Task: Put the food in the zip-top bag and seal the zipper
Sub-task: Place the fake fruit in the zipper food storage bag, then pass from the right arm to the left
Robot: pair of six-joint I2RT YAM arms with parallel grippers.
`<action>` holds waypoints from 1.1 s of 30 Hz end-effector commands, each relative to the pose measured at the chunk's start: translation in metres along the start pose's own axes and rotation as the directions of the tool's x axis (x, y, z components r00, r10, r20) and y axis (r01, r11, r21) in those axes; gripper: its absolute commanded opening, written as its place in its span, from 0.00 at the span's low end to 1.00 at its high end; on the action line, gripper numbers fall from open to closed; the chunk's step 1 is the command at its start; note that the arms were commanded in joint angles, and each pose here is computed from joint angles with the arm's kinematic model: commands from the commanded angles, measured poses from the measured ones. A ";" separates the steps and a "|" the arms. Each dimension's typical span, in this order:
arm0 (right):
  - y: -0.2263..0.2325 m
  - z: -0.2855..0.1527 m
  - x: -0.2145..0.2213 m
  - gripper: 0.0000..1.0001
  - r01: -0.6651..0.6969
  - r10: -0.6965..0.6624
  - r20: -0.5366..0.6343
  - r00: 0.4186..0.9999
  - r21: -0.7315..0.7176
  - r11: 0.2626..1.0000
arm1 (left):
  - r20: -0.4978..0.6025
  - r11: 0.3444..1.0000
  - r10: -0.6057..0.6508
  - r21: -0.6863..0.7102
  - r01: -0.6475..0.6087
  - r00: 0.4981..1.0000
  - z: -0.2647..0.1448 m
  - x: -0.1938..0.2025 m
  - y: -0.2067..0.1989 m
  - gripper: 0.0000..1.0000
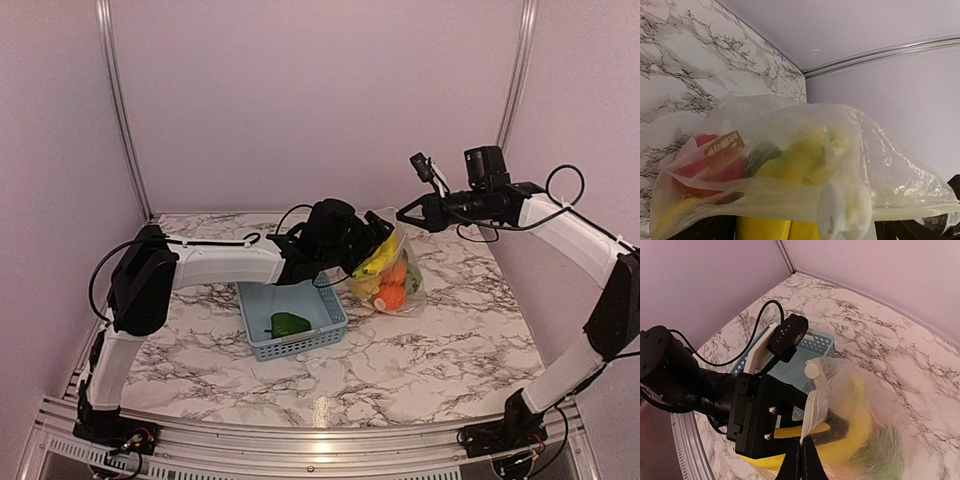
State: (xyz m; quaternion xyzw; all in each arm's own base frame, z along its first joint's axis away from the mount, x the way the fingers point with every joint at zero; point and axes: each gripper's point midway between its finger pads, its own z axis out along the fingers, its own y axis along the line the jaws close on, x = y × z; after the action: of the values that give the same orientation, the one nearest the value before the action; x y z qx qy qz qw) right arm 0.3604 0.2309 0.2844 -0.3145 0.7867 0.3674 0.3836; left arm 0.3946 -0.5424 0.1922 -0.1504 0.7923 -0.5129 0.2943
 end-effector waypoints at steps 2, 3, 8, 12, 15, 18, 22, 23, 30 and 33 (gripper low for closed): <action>-0.021 -0.008 -0.021 0.00 -0.016 0.014 0.056 0.998 0.034 0.999 | 0.033 0.977 0.211 0.021 -0.212 0.977 -0.033 -0.008 -0.060 0.99; -0.023 -0.009 -0.020 0.00 -0.022 0.020 0.059 0.998 0.033 0.999 | 0.029 0.968 0.250 0.003 -0.250 0.968 -0.036 -0.009 -0.063 0.99; -0.026 -0.010 -0.019 0.00 -0.034 0.032 0.066 0.997 0.029 0.999 | 0.032 0.901 0.429 -0.082 -0.426 0.903 -0.055 -0.016 -0.069 0.99; -0.028 -0.007 -0.017 0.00 -0.046 0.045 0.064 0.997 0.015 0.999 | -0.011 0.847 0.521 -0.117 -0.518 0.854 -0.063 -0.010 -0.059 0.99; -0.028 -0.006 -0.016 0.00 -0.055 0.055 0.063 0.997 0.002 0.998 | 0.006 0.830 0.541 -0.169 -0.532 0.841 -0.078 -0.008 -0.039 0.97; -0.028 -0.004 -0.014 0.00 -0.055 0.056 0.059 0.997 -0.005 0.998 | -0.026 0.813 0.541 -0.239 -0.531 0.840 -0.089 -0.002 -0.007 0.89; -0.026 -0.004 -0.013 0.00 -0.053 0.054 0.056 0.997 -0.015 0.998 | -0.075 0.809 0.531 -0.253 -0.531 0.844 -0.096 0.012 0.027 0.78; -0.026 -0.004 -0.012 0.00 -0.054 0.054 0.057 0.997 -0.016 0.998 | -0.085 0.812 0.526 -0.247 -0.529 0.846 -0.095 0.015 0.033 0.75; -0.027 -0.003 -0.011 0.00 -0.058 0.059 0.056 0.997 -0.016 0.998 | -0.133 0.822 0.508 -0.220 -0.525 0.851 -0.070 0.034 0.048 0.65; -0.025 -0.004 -0.011 0.00 -0.059 0.060 0.059 0.996 -0.020 0.998 | -0.142 0.830 0.503 -0.195 -0.522 0.853 -0.062 0.040 0.049 0.64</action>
State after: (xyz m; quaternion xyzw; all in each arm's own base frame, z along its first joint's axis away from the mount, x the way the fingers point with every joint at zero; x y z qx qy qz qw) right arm 0.3834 0.2145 0.2751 -0.2768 0.7952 0.3859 0.3771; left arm 0.3272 -0.4793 0.1554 0.0487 0.8760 -0.3024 0.3726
